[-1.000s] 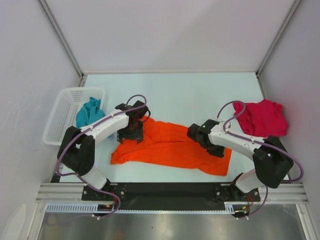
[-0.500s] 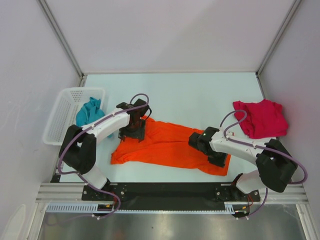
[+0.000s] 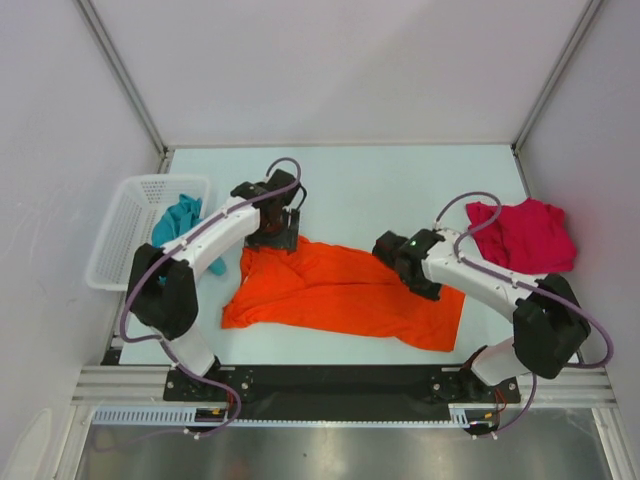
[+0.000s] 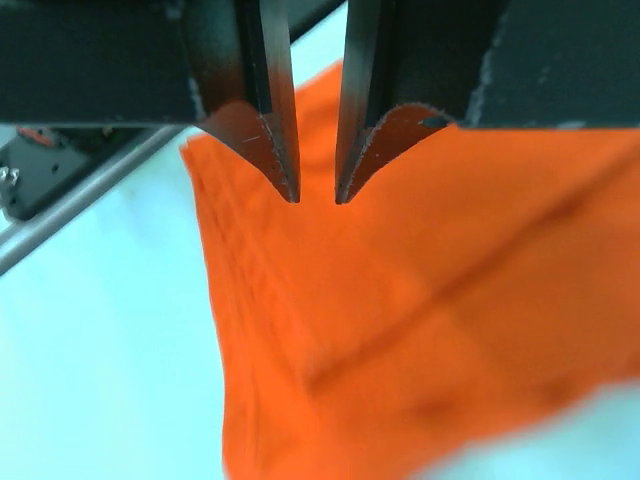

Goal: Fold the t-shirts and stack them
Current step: Grap the side of the flattened tshirt furthest away from the robot with both arms

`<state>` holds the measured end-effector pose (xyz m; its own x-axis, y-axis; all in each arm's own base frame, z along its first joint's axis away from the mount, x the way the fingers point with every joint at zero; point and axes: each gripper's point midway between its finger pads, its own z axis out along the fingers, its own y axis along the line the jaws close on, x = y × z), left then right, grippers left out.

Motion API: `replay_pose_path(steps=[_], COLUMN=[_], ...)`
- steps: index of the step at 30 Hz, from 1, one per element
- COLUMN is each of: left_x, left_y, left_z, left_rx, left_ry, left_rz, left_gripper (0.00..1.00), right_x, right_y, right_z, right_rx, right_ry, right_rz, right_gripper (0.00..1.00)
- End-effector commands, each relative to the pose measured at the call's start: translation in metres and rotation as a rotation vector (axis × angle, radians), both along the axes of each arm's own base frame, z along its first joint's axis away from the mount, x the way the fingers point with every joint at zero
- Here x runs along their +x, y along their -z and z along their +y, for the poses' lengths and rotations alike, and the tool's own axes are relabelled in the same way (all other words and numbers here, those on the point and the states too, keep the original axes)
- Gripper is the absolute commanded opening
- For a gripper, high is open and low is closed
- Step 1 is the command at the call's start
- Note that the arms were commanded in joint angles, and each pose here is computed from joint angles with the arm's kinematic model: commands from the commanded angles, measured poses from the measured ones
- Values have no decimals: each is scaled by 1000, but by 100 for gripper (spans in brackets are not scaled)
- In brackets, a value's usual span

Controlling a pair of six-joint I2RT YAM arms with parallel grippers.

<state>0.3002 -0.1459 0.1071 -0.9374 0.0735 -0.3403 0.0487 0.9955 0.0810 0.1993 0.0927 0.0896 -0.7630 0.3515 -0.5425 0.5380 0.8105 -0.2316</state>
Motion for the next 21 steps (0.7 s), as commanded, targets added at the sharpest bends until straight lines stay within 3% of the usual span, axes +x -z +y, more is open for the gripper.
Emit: replay_pose_path(steps=[1,6,10,21], left_x=[48,85,107,151], left_y=[-10,-3,16,51], left_z=[3,9,18,25], left_rx=[9,40,65,66], left_ry=[-12,-47,-82,-125], left_rz=[-64,-59,-36,-7], left_gripper=[78,78,78,77], right_x=[72,114,136,133], right_y=[-24,-19,-19,-26], right_z=[-12,-15,-8,-17], right_rx=[-79,-194,-135,-127], right_ry=[-45,-65,-78,-71], right_rz=[-95,-32,-58,-53], right_gripper=[27,27,27,27])
